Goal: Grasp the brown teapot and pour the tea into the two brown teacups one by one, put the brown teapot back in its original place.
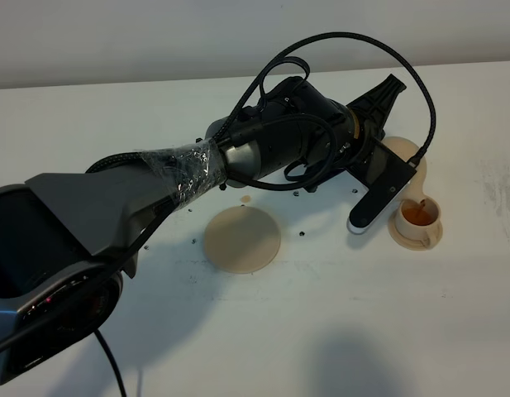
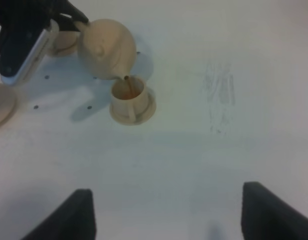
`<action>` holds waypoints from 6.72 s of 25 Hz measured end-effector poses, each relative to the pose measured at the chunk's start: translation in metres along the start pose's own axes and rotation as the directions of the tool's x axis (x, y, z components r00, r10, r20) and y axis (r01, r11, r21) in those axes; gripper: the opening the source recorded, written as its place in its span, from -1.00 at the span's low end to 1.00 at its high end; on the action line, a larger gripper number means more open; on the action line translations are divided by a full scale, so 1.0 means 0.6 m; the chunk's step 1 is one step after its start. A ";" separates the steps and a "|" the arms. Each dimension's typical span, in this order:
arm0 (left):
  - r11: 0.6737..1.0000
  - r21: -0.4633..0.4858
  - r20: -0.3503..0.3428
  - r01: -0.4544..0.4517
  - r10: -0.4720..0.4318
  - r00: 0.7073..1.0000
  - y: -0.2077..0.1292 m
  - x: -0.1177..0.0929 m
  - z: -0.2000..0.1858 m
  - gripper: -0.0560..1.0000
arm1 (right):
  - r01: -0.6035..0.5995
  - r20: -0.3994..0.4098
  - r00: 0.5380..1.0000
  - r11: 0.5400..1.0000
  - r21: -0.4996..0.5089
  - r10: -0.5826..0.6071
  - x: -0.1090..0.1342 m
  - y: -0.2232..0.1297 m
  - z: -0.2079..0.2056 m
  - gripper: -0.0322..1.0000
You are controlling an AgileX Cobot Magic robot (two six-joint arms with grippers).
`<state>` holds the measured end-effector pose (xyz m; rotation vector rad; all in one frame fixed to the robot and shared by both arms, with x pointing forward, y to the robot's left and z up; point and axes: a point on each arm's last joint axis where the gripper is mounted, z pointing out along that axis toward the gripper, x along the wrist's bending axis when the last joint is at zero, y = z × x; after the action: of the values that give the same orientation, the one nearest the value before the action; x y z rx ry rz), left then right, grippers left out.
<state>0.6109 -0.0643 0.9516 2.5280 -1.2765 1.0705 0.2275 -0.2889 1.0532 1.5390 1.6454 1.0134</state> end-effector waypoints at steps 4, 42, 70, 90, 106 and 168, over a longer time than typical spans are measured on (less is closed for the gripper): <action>1.000 0.006 -0.009 -0.014 0.014 1.000 -0.001 0.001 0.000 -0.73 | 0.000 0.000 1.000 1.000 0.000 0.000 0.000 0.000 0.000 0.21; 0.997 0.017 -0.059 -0.069 0.070 0.996 -0.002 0.009 0.000 -0.73 | 0.000 0.000 1.000 1.000 0.000 0.000 0.000 0.000 0.000 0.21; 0.993 0.021 -0.073 -0.119 0.120 0.990 0.003 0.012 -0.001 -0.73 | 0.000 0.000 1.000 1.000 0.000 0.000 0.000 0.000 0.000 0.21; 0.982 0.018 -0.077 -0.186 0.187 0.979 0.014 0.015 -0.002 -0.73 | 0.000 0.000 1.000 1.000 0.000 0.000 0.000 0.000 0.000 0.21; 0.973 0.023 -0.089 -0.230 0.231 0.969 0.017 0.022 -0.012 -0.73 | 0.000 0.000 1.000 1.000 0.000 0.000 0.000 0.000 0.000 0.21; 0.995 0.006 -0.017 0.096 -0.096 0.995 0.014 0.013 -0.018 -0.73 | 0.000 0.000 1.000 1.000 0.000 0.000 0.000 0.000 0.000 0.21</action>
<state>0.6018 -0.0708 0.9627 2.5509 -1.1360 1.0752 0.2275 -0.2889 1.0532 1.5390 1.6454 1.0134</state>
